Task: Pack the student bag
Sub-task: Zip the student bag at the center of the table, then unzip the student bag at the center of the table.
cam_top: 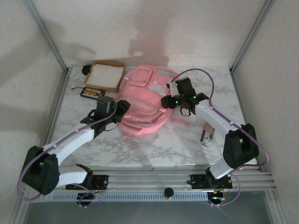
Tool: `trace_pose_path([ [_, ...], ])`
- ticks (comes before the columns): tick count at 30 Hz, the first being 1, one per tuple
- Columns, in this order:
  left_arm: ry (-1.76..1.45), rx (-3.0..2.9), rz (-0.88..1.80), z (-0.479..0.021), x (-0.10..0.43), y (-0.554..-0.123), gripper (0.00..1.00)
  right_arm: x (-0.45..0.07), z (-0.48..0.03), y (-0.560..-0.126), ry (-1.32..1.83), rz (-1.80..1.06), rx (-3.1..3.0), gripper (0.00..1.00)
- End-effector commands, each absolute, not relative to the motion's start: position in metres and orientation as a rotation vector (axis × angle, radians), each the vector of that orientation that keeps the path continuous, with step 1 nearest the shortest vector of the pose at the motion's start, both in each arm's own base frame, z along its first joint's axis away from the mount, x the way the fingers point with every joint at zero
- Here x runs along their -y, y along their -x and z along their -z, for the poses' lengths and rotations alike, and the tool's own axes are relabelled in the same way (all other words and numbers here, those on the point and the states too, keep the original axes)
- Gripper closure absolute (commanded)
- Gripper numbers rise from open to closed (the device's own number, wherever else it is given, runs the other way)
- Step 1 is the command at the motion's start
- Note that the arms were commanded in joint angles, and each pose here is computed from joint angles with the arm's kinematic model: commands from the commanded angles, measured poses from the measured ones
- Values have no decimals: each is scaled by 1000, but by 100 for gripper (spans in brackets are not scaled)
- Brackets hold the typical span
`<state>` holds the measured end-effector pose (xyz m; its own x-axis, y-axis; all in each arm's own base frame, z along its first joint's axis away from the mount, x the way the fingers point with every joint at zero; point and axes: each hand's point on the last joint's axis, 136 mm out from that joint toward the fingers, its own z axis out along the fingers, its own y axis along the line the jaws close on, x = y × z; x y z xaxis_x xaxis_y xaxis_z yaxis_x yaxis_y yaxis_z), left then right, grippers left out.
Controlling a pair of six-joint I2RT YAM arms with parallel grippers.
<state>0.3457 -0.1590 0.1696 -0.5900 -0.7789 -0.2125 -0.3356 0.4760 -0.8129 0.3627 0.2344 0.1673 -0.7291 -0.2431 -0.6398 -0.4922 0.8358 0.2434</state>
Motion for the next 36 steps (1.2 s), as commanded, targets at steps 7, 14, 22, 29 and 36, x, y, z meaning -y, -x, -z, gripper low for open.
trace_pose_path([
  [7,914,-2218,732,-134,86,-356,37,-249,-140,-346,850,-585,-2409,52],
  [14,936,-2309,693,-93,76,-367,38,-259,-124,-357,1019,-533,-2382,47],
  [22,970,-2369,666,-63,74,-361,39,-276,-103,-351,1161,-509,-2384,57],
  [29,999,-2399,676,-45,77,-358,48,-273,-85,-342,1206,-474,-2391,63],
  [36,984,-2394,745,-43,87,-366,62,-276,-88,-325,1271,-495,-2323,76],
])
